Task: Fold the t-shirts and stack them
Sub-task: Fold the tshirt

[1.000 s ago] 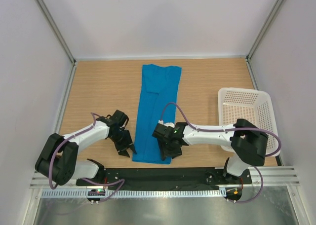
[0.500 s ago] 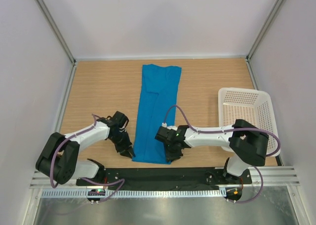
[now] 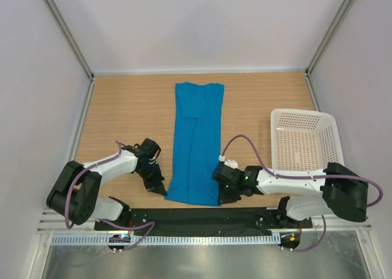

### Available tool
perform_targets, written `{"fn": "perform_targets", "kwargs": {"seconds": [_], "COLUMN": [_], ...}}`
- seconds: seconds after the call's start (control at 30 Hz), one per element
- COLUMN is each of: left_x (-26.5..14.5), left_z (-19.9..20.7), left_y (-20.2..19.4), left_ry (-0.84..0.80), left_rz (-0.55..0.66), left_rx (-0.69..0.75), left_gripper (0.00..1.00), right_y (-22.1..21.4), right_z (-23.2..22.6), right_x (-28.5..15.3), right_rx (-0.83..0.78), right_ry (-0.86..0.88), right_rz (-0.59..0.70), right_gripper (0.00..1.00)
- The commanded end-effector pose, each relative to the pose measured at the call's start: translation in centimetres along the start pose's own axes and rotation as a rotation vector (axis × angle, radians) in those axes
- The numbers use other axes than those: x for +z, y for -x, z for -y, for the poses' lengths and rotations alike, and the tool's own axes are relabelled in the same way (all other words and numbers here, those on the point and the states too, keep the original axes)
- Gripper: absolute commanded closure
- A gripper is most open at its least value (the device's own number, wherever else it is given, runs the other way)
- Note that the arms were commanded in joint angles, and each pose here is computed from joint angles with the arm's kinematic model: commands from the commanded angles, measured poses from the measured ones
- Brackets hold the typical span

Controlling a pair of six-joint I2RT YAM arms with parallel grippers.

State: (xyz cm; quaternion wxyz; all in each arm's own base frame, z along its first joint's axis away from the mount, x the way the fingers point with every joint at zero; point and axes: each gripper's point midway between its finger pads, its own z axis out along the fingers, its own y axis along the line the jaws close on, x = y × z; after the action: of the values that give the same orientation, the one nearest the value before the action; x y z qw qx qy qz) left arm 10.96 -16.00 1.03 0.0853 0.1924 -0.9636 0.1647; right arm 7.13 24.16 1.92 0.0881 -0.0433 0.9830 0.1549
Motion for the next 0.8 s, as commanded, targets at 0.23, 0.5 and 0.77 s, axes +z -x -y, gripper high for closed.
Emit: {"fn": "perform_targets", "kwargs": {"seconds": [0.23, 0.5, 0.77], "left_x": [-0.2, -2.5, -1.8], "left_z": [0.5, 2.1, 2.3], "left_y": [-0.7, -1.7, -0.1], "left_ry": [-0.052, -0.178, -0.146], "left_rz": [-0.018, 0.029, 0.075], "left_rx": [0.011, 0.012, 0.058], "left_gripper": [0.82, 0.44, 0.44], "right_y": [0.3, 1.9, 1.7], "right_z": [0.3, -0.6, -0.7], "right_x": [-0.3, -1.7, -0.6], "right_rx": [0.044, 0.001, 0.028], "right_ry": [0.072, 0.06, 0.096], "right_rz": [0.073, 0.095, 0.068], "right_gripper": [0.64, 0.6, 0.61]}}
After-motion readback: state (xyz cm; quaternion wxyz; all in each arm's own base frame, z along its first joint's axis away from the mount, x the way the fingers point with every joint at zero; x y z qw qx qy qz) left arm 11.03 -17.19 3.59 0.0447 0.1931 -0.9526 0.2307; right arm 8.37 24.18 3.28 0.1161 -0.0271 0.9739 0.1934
